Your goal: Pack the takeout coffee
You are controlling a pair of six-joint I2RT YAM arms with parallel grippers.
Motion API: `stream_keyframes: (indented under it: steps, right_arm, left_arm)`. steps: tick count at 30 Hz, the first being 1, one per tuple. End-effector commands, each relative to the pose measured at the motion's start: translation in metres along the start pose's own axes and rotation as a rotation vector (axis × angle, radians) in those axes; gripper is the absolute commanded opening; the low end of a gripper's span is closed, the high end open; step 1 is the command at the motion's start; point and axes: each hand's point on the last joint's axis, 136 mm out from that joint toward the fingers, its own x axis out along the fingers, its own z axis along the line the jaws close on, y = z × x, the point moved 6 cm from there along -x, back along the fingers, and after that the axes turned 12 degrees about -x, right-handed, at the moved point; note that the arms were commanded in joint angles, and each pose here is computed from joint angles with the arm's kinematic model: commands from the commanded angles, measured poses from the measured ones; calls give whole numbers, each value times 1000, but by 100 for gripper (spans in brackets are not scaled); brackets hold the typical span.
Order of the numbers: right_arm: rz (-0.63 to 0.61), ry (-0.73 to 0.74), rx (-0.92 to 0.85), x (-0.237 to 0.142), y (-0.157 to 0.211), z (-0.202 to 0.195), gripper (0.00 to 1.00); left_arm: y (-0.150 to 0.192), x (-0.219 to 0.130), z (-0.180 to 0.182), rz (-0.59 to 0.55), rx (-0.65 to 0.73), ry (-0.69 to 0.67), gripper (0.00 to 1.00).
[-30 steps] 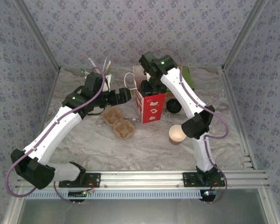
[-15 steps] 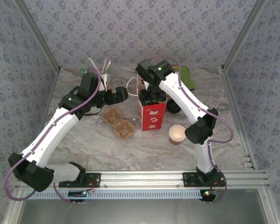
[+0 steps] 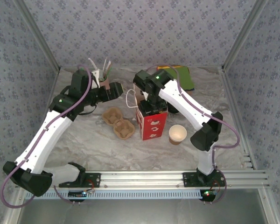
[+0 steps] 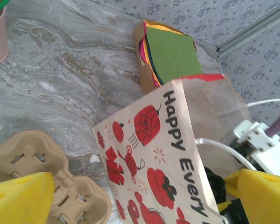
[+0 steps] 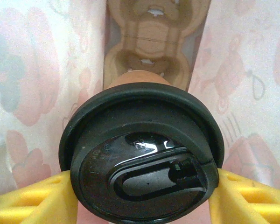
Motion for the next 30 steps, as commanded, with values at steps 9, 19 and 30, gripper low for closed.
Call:
stream_keyframes:
  steps: [9, 19, 30]
  right_arm:
    - [16, 10, 43, -18, 28, -9, 65]
    - [-17, -3, 129, -17, 7, -16, 65]
    - [-21, 3, 166, -3, -17, -23, 65]
  left_arm:
    - [-8, -9, 13, -38, -26, -36, 99]
    - [1, 7, 19, 20, -32, -21, 100]
    - [12, 14, 25, 65, -42, 8, 99]
